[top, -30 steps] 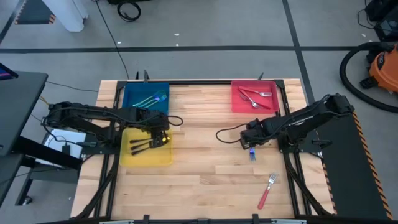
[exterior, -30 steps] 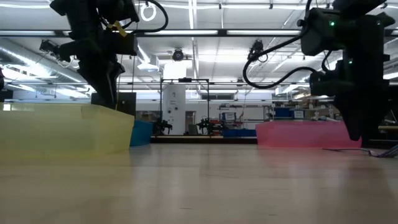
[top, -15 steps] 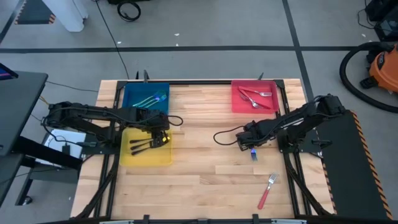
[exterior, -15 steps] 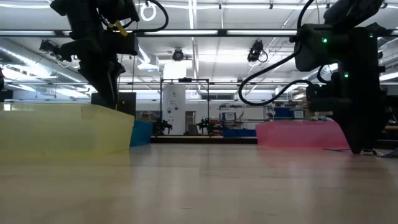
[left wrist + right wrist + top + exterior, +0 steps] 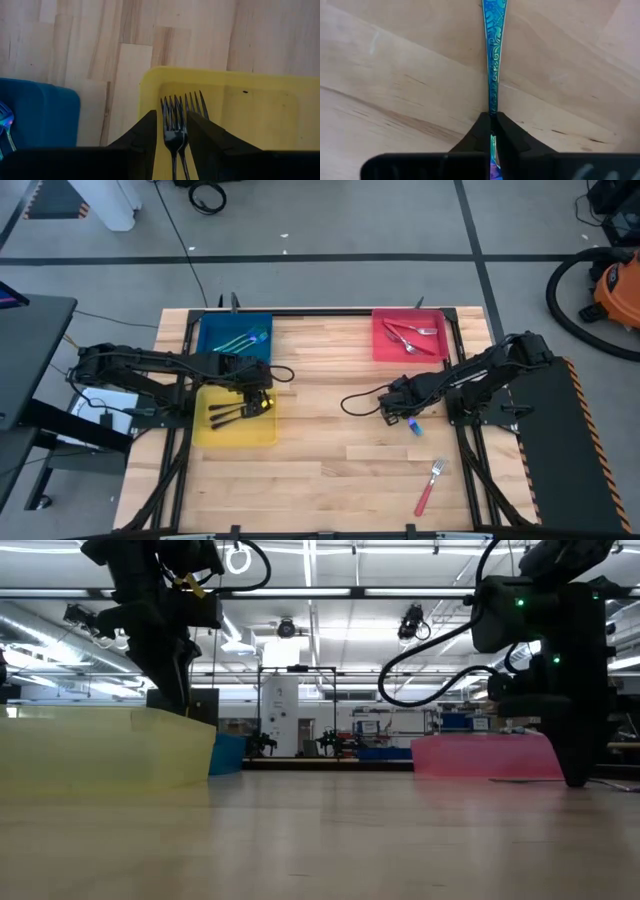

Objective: Sort silverware by color (type)
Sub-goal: Put the blue fork into the blue bin

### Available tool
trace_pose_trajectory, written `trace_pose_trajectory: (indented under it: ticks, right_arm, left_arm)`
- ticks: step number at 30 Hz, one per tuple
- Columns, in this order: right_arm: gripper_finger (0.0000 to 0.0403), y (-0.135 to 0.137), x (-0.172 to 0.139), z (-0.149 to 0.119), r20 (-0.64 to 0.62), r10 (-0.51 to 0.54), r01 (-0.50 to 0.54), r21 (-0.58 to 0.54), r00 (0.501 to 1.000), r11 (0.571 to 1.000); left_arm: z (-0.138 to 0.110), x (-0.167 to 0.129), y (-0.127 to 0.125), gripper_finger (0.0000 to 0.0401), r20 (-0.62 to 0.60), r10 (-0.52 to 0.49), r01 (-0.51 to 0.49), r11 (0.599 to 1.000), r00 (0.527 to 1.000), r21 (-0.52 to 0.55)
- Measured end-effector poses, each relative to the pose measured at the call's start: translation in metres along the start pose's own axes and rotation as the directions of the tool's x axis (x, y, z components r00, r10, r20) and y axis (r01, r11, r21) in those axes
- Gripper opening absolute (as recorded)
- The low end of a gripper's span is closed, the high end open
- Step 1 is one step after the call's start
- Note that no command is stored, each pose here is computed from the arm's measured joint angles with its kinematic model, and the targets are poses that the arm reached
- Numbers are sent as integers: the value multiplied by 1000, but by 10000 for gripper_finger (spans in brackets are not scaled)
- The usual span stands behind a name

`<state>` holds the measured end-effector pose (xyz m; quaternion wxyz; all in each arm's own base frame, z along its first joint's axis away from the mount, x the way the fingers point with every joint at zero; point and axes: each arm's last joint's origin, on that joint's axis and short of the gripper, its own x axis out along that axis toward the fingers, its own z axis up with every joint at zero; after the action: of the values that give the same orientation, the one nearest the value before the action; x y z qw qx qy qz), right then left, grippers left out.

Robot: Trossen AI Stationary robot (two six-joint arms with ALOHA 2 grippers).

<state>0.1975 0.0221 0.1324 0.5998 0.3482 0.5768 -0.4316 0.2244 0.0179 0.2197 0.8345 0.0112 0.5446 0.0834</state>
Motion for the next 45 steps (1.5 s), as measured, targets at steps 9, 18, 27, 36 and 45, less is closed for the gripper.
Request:
trace_pose_trajectory:
  ticks: [9, 18, 27, 36, 45]
  right_arm:
    - [12, 1, -3, 1, 16, 1, 0, -77, 1000, 997]
    - [12, 19, -26, 11, 108, 82, -59, -196, 991, 979]
    - [12, 47, -70, 29, 327, 214, -98, -337, 920, 937]
    - [12, 75, -110, 44, 514, 412, -129, -499, 752, 857]
    - [13, 94, -158, 58, 664, 535, -21, -617, 523, 787]
  left_arm:
    - [0, 0, 0, 107, 2, 0, 0, 1000, 1000, -26]
    - [14, -1, 0, 107, 141, -1, 7, 999, 990, -43]
    - [34, -6, 0, 107, 345, 2, 32, 995, 939, -92]
    - [49, -13, 0, 107, 503, 7, 64, 990, 864, -125]
    - [65, -24, 7, 107, 667, 38, 142, 967, 744, -214]
